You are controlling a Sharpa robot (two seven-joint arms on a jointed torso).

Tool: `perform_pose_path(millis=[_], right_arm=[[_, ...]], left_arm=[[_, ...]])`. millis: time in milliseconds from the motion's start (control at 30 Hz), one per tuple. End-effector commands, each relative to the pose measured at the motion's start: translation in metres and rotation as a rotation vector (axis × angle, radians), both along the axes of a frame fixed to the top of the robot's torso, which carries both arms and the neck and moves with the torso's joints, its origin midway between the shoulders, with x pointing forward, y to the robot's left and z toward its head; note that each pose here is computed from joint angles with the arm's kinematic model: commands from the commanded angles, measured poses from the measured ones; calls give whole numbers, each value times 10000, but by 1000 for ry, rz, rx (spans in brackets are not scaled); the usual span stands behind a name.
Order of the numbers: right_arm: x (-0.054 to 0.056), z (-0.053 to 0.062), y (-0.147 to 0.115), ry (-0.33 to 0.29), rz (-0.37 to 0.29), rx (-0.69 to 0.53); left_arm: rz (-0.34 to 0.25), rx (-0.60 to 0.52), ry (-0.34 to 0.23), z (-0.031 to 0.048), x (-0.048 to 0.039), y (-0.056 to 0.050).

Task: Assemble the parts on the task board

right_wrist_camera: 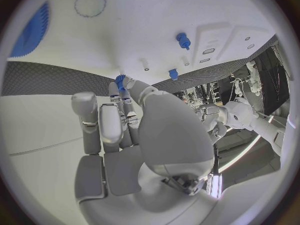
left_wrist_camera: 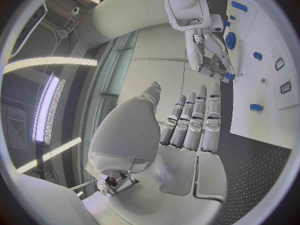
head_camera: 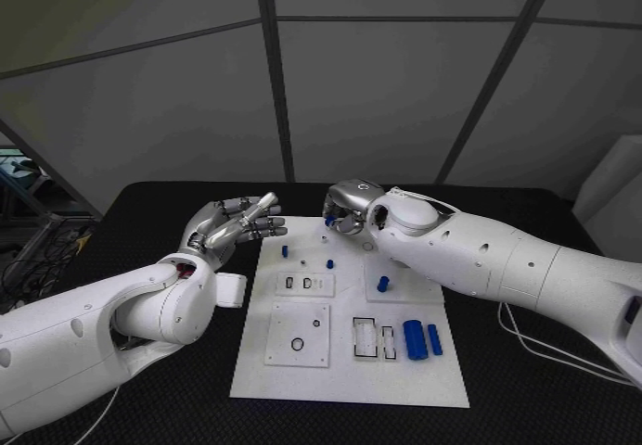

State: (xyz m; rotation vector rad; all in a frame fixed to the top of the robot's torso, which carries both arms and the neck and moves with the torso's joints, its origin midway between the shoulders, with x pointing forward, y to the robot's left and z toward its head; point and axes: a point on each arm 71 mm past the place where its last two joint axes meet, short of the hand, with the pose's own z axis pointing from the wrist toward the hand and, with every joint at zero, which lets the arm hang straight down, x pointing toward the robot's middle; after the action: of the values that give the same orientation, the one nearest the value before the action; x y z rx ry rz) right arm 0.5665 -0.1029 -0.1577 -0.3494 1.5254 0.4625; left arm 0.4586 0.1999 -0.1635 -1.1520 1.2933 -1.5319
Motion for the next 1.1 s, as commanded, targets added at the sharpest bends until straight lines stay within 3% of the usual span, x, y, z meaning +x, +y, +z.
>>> perform_pose_path(millis=[33,533,800,1100], right_arm=[[8,-4,20,13,10,-20],[30,-33,39,33,6,-36],[39,-14,31,11,0,-14],[-88,91,-167,-38,2,52]], left_arm=[[-17,-1,-7,19,-6,-26],[-16,0,-8,25,-5,-18],[-14,1,-7,25,-1,-10],[-9,4,-7,22,4,27]])
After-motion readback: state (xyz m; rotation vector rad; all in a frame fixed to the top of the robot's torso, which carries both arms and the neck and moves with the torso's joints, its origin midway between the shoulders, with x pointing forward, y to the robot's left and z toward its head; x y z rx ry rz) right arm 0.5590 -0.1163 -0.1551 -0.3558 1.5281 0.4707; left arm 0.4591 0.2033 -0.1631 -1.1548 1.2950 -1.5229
